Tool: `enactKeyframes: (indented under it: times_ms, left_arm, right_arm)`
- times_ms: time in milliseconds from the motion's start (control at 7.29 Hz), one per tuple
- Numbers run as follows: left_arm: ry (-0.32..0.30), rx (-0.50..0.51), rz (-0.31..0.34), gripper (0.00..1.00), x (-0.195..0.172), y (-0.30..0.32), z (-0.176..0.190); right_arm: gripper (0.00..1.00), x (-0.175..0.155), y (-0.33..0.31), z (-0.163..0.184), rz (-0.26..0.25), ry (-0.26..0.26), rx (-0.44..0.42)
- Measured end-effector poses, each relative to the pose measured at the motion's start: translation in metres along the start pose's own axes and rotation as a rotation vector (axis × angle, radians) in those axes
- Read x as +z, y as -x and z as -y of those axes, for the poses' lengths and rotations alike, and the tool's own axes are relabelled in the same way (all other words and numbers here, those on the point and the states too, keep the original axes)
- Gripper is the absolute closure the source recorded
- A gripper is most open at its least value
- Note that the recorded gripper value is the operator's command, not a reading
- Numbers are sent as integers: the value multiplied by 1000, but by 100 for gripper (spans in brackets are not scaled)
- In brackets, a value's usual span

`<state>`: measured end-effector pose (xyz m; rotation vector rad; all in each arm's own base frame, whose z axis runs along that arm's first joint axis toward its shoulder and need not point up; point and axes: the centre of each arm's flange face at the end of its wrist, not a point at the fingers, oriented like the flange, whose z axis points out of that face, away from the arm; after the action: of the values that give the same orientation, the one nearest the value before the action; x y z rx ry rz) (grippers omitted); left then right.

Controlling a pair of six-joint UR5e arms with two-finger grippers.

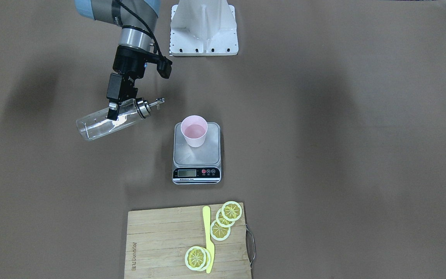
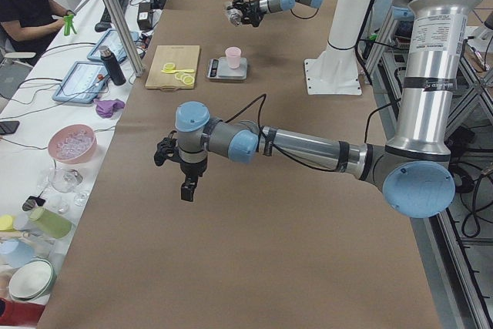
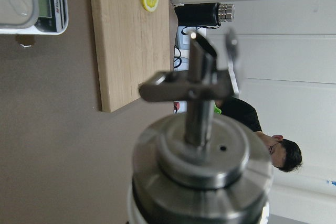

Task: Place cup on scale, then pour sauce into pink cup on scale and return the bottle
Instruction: 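Lift the sauce bottle with the right gripper over the pink cup, then tilt the sauce bottle with the right gripper to pour into the cup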

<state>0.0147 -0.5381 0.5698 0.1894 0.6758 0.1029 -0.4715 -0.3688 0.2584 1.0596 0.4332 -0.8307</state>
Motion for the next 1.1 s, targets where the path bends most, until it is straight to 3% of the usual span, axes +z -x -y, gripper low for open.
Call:
enactKeyframes:
  times_ms: [1097]
  left_arm:
    - [12, -8, 1, 2, 8, 6, -1]
  right_arm:
    - [100, 27, 29, 47, -50, 52, -101]
